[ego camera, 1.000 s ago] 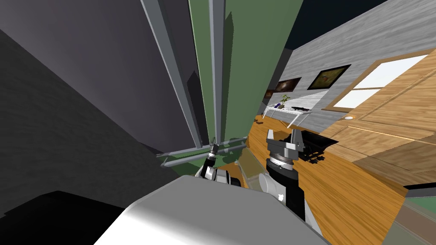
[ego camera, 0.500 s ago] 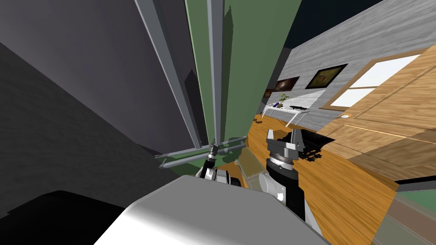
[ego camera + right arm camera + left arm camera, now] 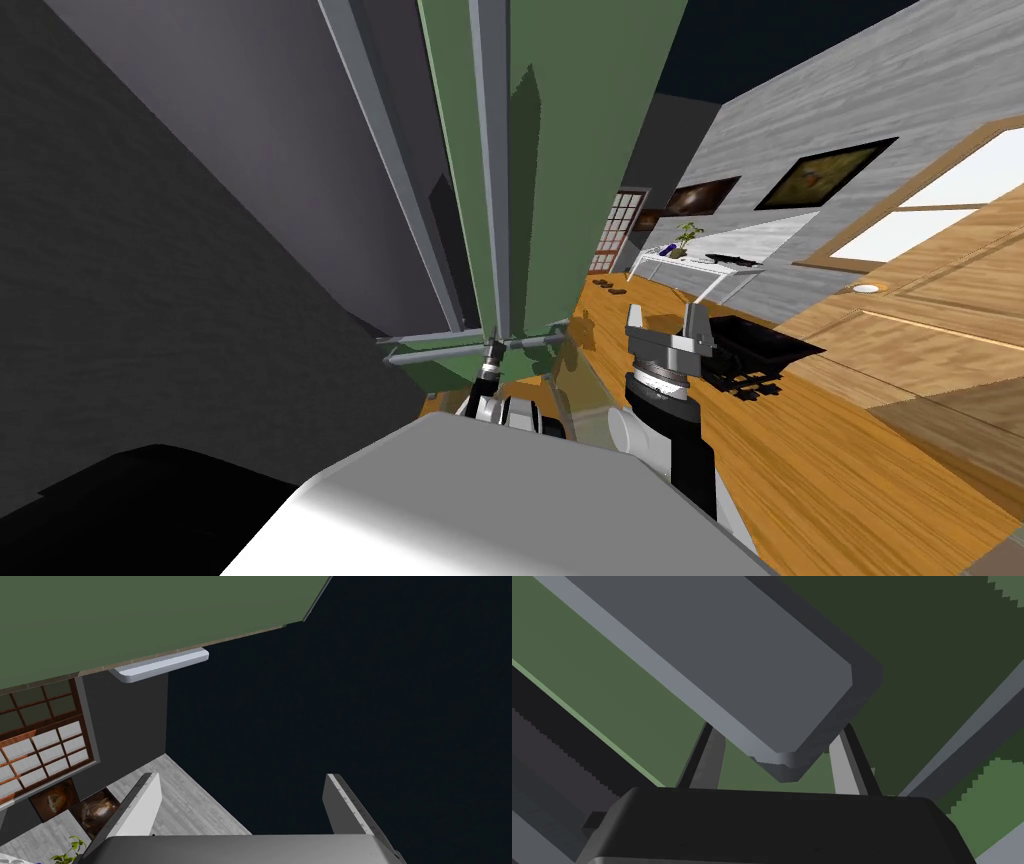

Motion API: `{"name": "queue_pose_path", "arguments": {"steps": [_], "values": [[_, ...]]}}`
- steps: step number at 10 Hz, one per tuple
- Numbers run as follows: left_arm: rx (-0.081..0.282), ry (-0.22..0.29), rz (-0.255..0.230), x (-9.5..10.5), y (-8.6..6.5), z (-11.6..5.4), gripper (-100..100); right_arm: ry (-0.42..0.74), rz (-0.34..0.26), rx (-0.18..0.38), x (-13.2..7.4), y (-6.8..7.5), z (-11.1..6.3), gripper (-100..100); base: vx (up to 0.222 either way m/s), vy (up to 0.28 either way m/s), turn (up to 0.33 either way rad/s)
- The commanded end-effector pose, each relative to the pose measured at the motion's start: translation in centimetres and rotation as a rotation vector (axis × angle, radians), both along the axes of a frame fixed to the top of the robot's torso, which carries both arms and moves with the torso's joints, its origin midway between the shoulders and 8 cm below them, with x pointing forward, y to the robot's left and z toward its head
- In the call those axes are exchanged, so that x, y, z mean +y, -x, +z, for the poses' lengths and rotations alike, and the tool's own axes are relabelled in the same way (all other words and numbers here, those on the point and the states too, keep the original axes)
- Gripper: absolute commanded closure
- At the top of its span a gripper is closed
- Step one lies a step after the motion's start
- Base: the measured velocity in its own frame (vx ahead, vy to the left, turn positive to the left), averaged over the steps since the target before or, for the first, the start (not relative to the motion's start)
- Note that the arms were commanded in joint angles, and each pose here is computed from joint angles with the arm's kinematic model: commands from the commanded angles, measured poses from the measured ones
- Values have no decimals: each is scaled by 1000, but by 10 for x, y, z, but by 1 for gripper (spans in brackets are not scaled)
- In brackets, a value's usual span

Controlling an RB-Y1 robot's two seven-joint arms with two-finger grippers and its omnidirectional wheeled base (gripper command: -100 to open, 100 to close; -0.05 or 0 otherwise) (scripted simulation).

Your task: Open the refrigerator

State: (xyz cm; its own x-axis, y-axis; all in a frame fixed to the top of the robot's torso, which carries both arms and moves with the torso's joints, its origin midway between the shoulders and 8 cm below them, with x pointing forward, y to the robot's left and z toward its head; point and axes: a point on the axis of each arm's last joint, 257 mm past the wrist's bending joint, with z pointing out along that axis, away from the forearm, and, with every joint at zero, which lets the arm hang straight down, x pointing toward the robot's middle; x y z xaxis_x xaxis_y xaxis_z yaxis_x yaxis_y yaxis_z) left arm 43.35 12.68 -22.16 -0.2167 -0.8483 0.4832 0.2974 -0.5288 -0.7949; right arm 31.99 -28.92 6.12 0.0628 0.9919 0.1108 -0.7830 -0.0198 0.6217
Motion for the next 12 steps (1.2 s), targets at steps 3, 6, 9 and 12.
{"name": "queue_pose_path", "arguments": {"steps": [3, 6, 9, 12], "values": [[-9, -2, 95, 33, 4, 11, 100, 0, 0, 0, 0, 0, 0, 0, -112, -282, 166], [20, -6, 131, 49, 11, 1, 100, 0, 0, 0, 0, 0, 0, 0, -68, -182, 96], [12, -3, 179, 67, 18, 4, 100, 0, 0, 0, 0, 0, 0, 0, -12, -243, 157], [2, -1, 251, 94, 29, 8, 100, 0, 0, 0, 0, 0, 0, 0, -13, -266, 139]]}}
